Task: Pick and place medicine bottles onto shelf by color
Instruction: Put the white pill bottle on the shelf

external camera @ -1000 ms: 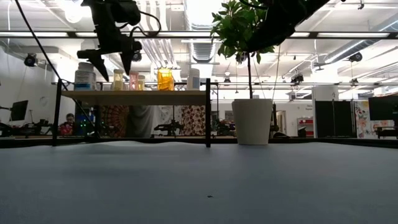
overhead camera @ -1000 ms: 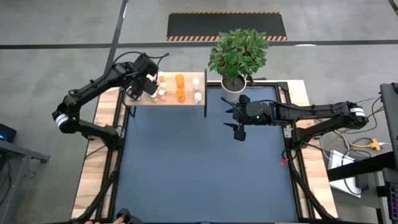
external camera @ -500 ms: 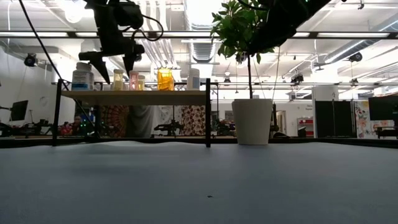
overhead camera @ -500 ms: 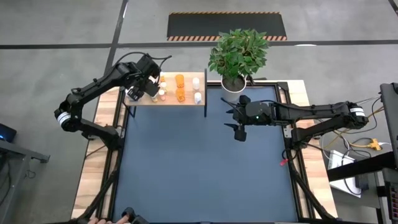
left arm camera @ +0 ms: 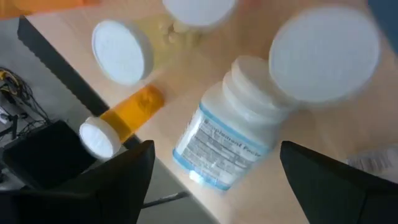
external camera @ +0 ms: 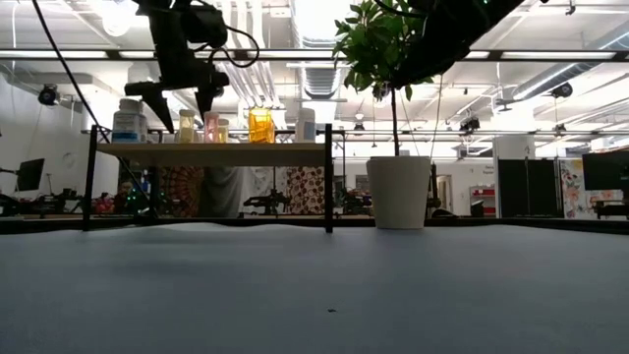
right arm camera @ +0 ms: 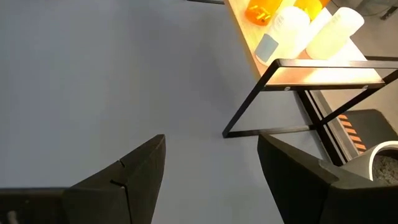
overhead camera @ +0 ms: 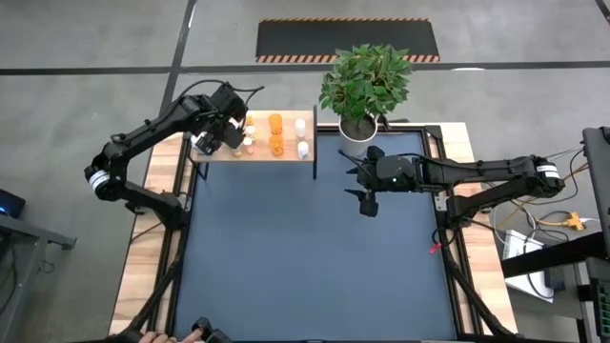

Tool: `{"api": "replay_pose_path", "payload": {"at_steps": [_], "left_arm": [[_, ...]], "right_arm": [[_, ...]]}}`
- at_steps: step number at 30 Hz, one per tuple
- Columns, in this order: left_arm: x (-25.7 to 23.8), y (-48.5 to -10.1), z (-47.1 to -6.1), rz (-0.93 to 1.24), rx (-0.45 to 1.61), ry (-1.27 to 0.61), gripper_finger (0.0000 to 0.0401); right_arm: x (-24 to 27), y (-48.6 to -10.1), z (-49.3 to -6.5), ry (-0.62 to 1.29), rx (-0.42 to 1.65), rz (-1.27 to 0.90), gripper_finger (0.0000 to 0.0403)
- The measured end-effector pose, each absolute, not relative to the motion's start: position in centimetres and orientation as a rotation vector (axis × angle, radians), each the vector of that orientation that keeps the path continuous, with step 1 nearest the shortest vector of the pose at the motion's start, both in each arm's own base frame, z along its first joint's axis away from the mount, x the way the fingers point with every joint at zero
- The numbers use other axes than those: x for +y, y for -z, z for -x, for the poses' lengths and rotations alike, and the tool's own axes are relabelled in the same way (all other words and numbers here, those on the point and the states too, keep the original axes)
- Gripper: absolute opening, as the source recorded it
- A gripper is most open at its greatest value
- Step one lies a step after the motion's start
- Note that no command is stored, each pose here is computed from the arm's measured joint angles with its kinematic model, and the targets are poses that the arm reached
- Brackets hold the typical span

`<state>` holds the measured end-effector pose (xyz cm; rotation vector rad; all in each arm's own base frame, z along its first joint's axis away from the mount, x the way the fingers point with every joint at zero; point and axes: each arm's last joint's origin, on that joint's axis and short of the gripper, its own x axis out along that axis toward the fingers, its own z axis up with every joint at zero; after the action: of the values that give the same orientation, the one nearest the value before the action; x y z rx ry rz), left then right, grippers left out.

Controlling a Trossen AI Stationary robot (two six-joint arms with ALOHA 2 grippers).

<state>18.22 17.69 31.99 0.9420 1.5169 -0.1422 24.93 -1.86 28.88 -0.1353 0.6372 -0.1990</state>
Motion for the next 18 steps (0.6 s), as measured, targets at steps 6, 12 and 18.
{"api": "replay_pose_path", "payload": {"at_steps": [6, 12, 18], "left_arm": [[17.8, -30.9, -18.6, -0.897, 1.488, 0.199, 0.0331], [17.8, -29.9, -18.6, -0.889, 1.506, 0.222, 0.0331], [17.7, -30.0, -18.5, -0.895, 1.504, 0.217, 0.0303]], "right_arm": [[-1.9, -28.8, -24.9, 0.198, 0.651, 0.136, 0.0244], [-1.9, -28.7, -24.8, 0.2, 0.654, 0.13, 0.0244], [-1.9, -28.8, -24.8, 0.201, 0.653, 0.128, 0.0244]]}}
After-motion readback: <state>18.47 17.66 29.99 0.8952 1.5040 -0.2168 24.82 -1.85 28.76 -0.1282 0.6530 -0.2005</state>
